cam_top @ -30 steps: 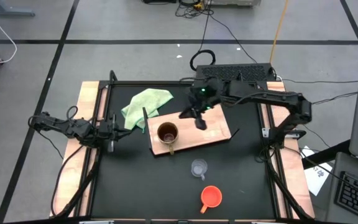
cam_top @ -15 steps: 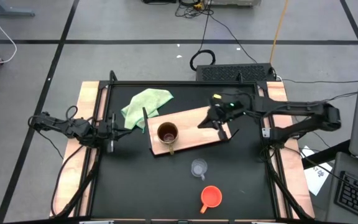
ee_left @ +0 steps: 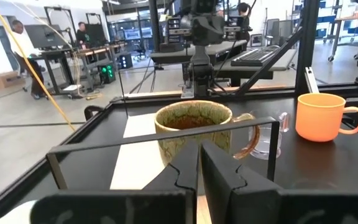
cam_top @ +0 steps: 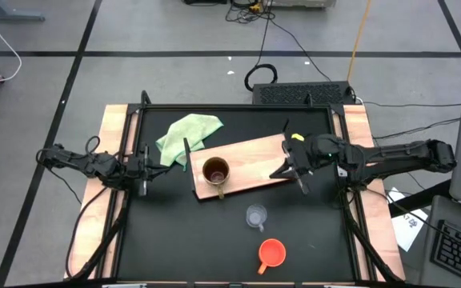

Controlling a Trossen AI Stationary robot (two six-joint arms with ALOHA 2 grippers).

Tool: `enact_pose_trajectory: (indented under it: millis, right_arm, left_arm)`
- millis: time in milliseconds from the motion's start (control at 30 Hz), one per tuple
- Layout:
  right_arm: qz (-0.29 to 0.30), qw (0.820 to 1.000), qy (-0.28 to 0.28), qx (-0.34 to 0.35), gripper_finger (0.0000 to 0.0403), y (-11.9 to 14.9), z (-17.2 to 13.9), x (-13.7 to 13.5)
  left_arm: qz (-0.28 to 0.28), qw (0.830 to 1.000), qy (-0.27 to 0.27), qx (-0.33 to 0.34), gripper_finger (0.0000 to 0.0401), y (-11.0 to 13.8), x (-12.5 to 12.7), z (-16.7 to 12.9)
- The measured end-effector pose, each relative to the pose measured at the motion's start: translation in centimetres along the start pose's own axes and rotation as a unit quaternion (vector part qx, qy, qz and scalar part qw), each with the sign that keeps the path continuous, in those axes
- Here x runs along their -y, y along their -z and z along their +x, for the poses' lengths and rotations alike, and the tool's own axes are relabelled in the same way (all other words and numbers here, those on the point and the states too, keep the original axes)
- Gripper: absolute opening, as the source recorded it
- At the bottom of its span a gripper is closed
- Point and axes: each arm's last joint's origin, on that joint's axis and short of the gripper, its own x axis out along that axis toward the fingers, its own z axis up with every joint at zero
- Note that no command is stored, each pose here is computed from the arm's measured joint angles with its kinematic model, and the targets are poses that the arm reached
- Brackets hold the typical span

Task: Stack small to large cups/mugs on shelf
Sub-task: Put the orange mug on the shelf

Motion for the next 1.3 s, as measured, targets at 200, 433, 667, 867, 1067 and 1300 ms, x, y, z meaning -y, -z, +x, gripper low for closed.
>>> enact_pose_trajectory:
  millis: [200,433,667,867,1067,1300]
  right_arm:
    - [-0.022,0.998,-0.047,0.029,0.0000,0.6,0.4,-2.0]
    - [-0.068,0.990,-0.122,0.032,0.0000,0.5,1.0,-5.1]
    - [-0.082,0.992,-0.091,-0.005,0.0000,1.2,1.3,-6.3]
    - [-0.074,0.992,-0.102,-0.009,0.0000,1.7,2.3,-6.7]
    - [-0.076,0.991,-0.111,0.009,0.0000,1.8,3.1,-7.1]
    - [-0.040,0.990,-0.126,0.054,0.0000,1.1,3.7,-7.9]
  left_arm:
    - [-0.012,1.000,0.000,0.002,0.0021,0.0,0.0,0.0]
    - [-0.021,1.000,-0.001,0.010,0.0021,-0.2,0.0,0.0]
    - [-0.016,1.000,-0.018,0.010,0.0021,-0.2,-0.1,0.0]
    - [-0.016,1.000,-0.018,0.009,0.0021,-0.2,-0.1,0.0]
    - [-0.040,0.999,-0.018,0.010,0.0021,-0.2,-0.1,0.0]
    - [-0.040,0.999,-0.018,0.010,0.0021,-0.2,-0.1,0.0]
